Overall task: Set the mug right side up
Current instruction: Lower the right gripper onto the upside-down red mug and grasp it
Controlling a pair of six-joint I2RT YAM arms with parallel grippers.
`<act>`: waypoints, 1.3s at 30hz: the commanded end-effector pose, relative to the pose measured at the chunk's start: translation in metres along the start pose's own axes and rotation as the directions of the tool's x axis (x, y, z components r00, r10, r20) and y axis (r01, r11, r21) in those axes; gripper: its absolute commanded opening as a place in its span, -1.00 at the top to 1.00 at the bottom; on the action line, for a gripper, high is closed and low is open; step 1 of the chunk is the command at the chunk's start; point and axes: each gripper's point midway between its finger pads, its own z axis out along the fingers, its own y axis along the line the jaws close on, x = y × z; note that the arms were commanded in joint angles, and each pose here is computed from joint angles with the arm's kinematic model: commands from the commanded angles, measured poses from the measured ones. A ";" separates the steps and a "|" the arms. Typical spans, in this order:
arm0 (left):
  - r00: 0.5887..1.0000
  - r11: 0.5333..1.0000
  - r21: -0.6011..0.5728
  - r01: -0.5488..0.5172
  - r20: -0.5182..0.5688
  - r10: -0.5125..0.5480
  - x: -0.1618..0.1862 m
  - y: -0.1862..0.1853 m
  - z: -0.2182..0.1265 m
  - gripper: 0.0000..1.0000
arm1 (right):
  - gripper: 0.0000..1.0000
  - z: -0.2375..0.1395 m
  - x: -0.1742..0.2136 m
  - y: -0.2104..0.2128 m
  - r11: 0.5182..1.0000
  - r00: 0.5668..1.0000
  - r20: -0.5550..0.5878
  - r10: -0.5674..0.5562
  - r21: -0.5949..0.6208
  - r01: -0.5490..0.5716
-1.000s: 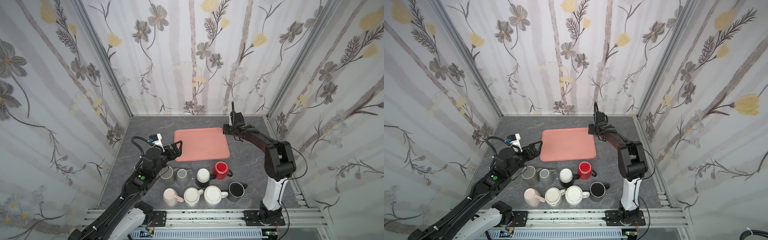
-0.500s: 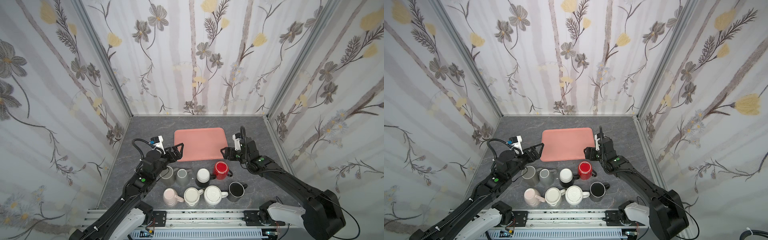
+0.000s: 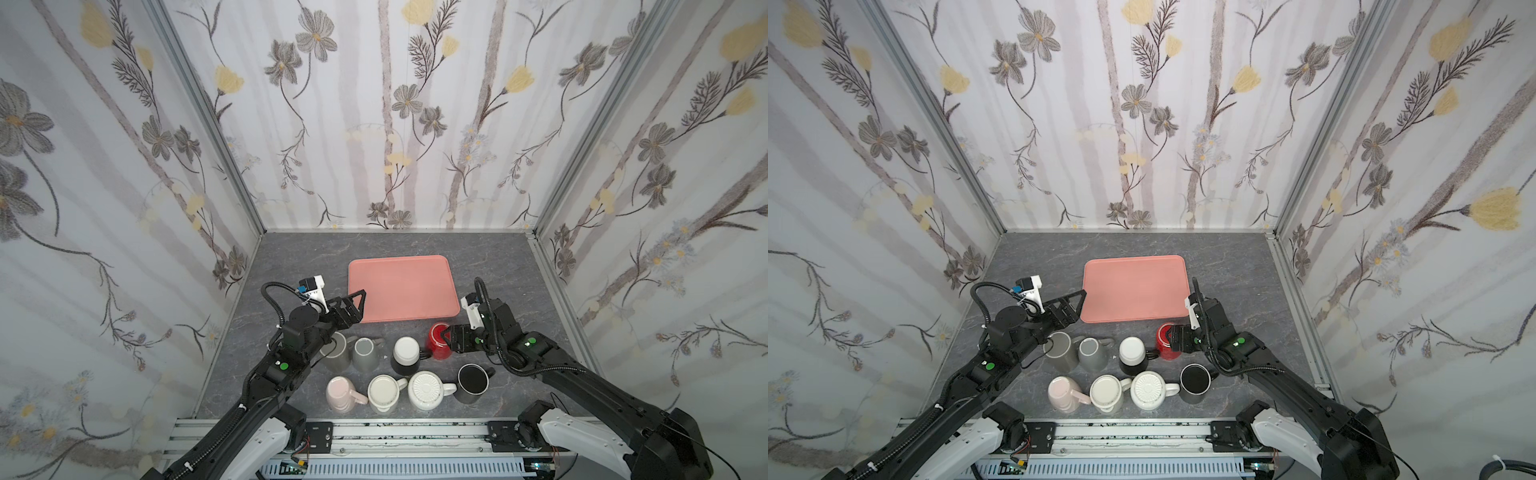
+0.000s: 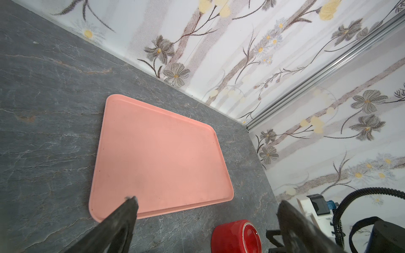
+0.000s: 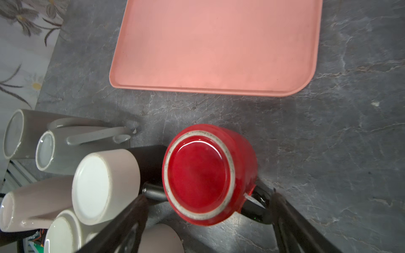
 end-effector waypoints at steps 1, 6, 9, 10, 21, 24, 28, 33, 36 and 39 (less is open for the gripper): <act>1.000 1.000 0.001 -0.003 0.022 0.003 -0.004 -0.001 -0.001 -1.00 | -0.94 0.001 0.003 -0.003 0.996 0.998 -0.019 -0.059 0.064 0.060; 1.000 1.000 -0.013 -0.004 0.027 0.005 -0.004 0.003 -0.002 -1.00 | -0.96 0.007 0.006 -0.008 0.984 0.993 -0.055 -0.104 0.142 0.111; 1.000 1.000 -0.014 -0.005 0.027 0.005 -0.004 0.003 -0.003 -1.00 | -0.96 0.011 0.006 -0.010 0.977 0.990 -0.070 -0.123 0.166 0.133; 1.000 1.000 -0.014 -0.004 0.029 0.005 -0.005 0.003 -0.003 -1.00 | -0.96 0.013 0.007 -0.008 0.977 0.988 -0.078 -0.132 0.159 0.143; 0.999 1.000 -0.019 -0.005 0.034 0.006 -0.006 0.003 -0.004 -1.00 | -0.92 0.022 0.022 0.032 0.984 0.974 -0.149 -0.171 -0.064 0.163; 0.999 1.000 -0.022 -0.005 0.033 0.006 -0.006 0.004 -0.003 -1.00 | -0.83 0.018 0.024 0.040 0.982 0.972 -0.157 -0.173 -0.105 0.158; 1.000 1.000 -0.024 -0.006 0.029 0.007 -0.004 0.005 -0.002 -1.00 | -0.72 0.011 0.024 0.036 0.982 0.968 -0.170 -0.184 -0.081 0.172; 1.000 1.000 -0.024 -0.006 0.030 0.006 -0.003 0.006 -0.002 -1.00 | -0.52 0.002 0.015 0.014 0.973 0.962 -0.180 -0.205 0.071 0.221; 0.999 1.000 -0.021 -0.004 0.032 0.005 -0.004 0.006 -0.001 -1.00 | -0.33 0.001 0.018 0.010 0.968 0.956 -0.203 -0.213 0.092 0.235; 1.000 1.000 -0.022 -0.005 0.031 0.006 -0.003 0.006 -0.001 -1.00 | -0.24 0.004 0.025 0.007 0.964 0.950 -0.228 -0.213 0.108 0.242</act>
